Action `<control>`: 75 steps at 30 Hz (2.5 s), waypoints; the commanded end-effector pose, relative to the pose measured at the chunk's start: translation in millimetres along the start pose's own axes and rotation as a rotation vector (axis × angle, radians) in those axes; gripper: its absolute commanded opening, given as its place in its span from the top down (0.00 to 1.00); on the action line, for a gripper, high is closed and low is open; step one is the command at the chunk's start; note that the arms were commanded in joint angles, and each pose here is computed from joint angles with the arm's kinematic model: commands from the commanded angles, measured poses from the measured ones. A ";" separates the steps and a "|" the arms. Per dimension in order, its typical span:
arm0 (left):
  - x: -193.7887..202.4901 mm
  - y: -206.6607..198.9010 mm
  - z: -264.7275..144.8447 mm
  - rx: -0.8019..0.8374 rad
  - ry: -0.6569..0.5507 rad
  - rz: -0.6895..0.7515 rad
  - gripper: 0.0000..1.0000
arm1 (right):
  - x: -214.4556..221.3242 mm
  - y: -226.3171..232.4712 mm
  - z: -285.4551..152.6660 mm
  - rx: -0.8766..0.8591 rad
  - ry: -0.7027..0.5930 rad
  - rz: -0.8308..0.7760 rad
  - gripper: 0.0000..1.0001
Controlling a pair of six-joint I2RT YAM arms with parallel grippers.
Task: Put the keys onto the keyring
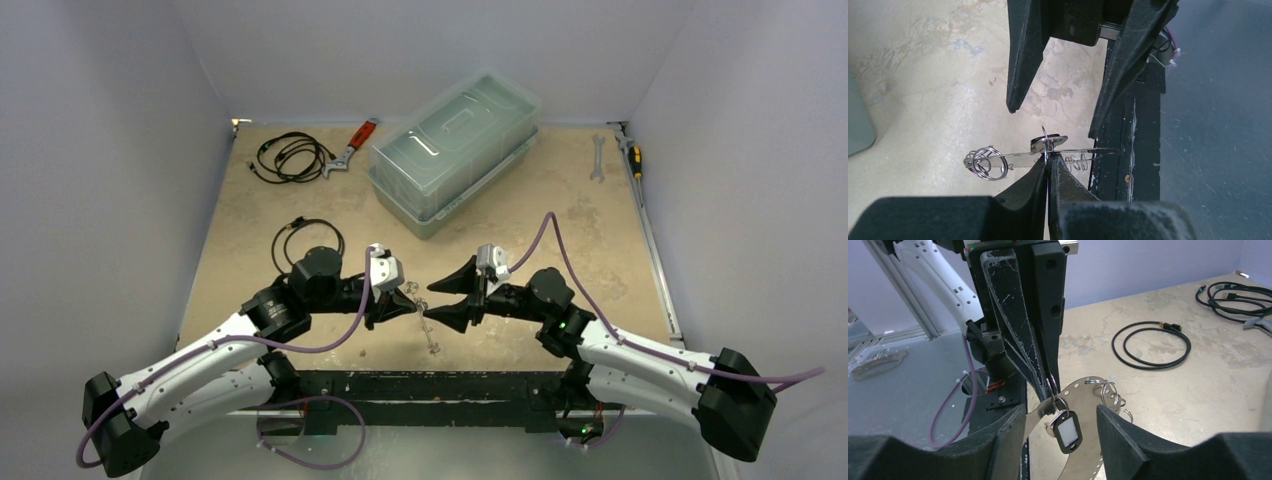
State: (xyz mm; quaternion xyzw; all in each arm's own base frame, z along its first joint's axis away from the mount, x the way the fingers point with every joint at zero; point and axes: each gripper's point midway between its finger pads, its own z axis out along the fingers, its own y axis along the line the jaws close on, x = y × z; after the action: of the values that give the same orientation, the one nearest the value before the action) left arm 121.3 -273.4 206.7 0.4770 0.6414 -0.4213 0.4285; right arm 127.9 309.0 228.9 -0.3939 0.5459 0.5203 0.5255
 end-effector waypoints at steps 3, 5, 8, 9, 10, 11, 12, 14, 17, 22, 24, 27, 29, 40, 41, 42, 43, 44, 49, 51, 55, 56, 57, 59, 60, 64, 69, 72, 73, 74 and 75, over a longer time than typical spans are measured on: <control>-19.1 -11.7 -0.7 0.066 -0.085 0.038 1.00 | -27.0 16.0 3.8 -0.091 -0.073 -0.072 0.49; -19.3 -12.1 -0.7 0.069 -0.086 0.040 1.00 | -28.0 16.7 4.6 -0.097 -0.072 -0.074 0.51; -19.5 -12.1 -0.7 0.069 -0.086 0.040 1.00 | -28.1 17.4 6.6 -0.107 -0.065 -0.070 0.57; -19.3 -12.4 -0.6 0.071 -0.086 0.040 1.00 | -27.7 16.8 7.6 -0.106 -0.061 -0.068 0.59; -20.0 -12.6 -0.9 0.071 -0.088 0.040 1.00 | -26.6 16.1 8.5 -0.106 -0.056 -0.066 0.61; -19.6 -12.6 -1.0 0.071 -0.087 0.040 1.00 | -25.5 15.1 9.4 -0.104 -0.054 -0.065 0.62; -19.4 -12.4 -1.0 0.069 -0.087 0.040 1.00 | -24.6 14.6 10.5 -0.105 -0.051 -0.062 0.64; -19.7 -12.4 -1.1 0.069 -0.088 0.040 1.00 | -24.6 14.8 12.3 -0.112 -0.050 -0.059 0.66; -20.4 -12.6 -1.7 0.067 -0.091 0.044 1.00 | -27.2 16.0 14.8 -0.121 -0.054 -0.054 0.69; -21.5 -12.5 -2.3 0.065 -0.095 0.047 1.00 | -28.2 16.5 16.7 -0.129 -0.054 -0.052 0.72; -21.9 -12.2 -2.6 0.063 -0.096 0.048 1.00 | -27.6 16.3 17.5 -0.130 -0.051 -0.049 0.74; -21.5 -12.1 -2.6 0.063 -0.095 0.048 1.00 | -26.4 16.9 18.5 -0.136 -0.050 -0.044 0.78; -21.2 -12.1 -2.5 0.062 -0.094 0.047 1.00 | -27.1 18.0 19.2 -0.142 -0.051 -0.044 0.79; -21.8 -11.7 -2.9 0.059 -0.097 0.049 1.00 | -23.2 22.9 21.4 -0.174 -0.035 -0.034 0.79; -22.1 -11.7 -3.0 0.059 -0.098 0.050 1.00 | -22.6 23.6 21.6 -0.178 -0.033 -0.034 0.78; -22.2 -11.7 -3.1 0.059 -0.098 0.049 1.00 | -22.1 23.9 22.0 -0.180 -0.031 -0.032 0.78; -21.9 -11.8 -2.8 0.060 -0.097 0.049 1.00 | -21.0 24.0 22.5 -0.182 -0.028 -0.030 0.78; -21.7 -11.8 -2.8 0.060 -0.096 0.048 1.00 | -20.5 24.4 22.9 -0.184 -0.026 -0.029 0.78; -21.9 -11.2 -2.9 0.056 -0.097 0.050 1.00 | -17.6 26.3 24.1 -0.196 -0.016 -0.026 0.76; -22.0 -10.6 -3.2 0.052 -0.097 0.050 1.00 | -15.8 26.4 23.8 -0.195 -0.010 -0.025 0.75; -22.4 -10.3 -3.8 0.049 -0.099 0.053 1.00 | -14.4 25.2 22.6 -0.186 -0.007 -0.026 0.76; -22.4 -10.5 -3.7 0.049 -0.099 0.053 1.00 | -14.2 24.7 22.4 -0.182 -0.008 -0.027 0.77; -22.6 -10.4 -3.8 0.049 -0.099 0.053 1.00 | -13.7 24.1 22.3 -0.179 -0.007 -0.027 0.77; -22.9 -10.8 -4.0 0.050 -0.101 0.055 1.00 | -12.8 22.8 22.4 -0.172 -0.005 -0.025 0.79; -22.7 -10.5 -3.9 0.049 -0.100 0.054 1.00 | -13.5 22.7 22.6 -0.171 -0.006 -0.026 0.82; -22.9 -10.9 -3.8 0.051 -0.100 0.054 1.00 | -14.5 22.8 24.0 -0.173 -0.006 -0.025 1.00; -21.9 -10.1 -3.4 0.049 -0.098 0.054 1.00 | -16.6 24.2 23.2 -0.180 -0.011 -0.030 1.00; -22.0 -9.1 -3.6 0.042 -0.095 0.055 0.95 | -17.6 23.5 21.7 -0.170 -0.011 -0.037 1.00; -22.0 -8.4 -3.9 0.037 -0.095 0.056 0.90 | -17.8 22.8 21.1 -0.164 -0.011 -0.040 1.00; -22.2 -7.2 -4.2 0.031 -0.094 0.058 0.84 | -18.5 22.2 20.7 -0.159 -0.011 -0.045 1.00; -22.2 -6.5 -4.6 0.025 -0.093 0.059 0.79 | -18.8 21.5 20.0 -0.152 -0.009 -0.047 1.00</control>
State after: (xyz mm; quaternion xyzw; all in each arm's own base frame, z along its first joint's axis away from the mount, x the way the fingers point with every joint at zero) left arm 111.1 -272.4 205.8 0.4843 0.6294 -0.4382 0.4210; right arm 112.7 329.2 228.6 -0.4407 0.5165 0.5529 0.4831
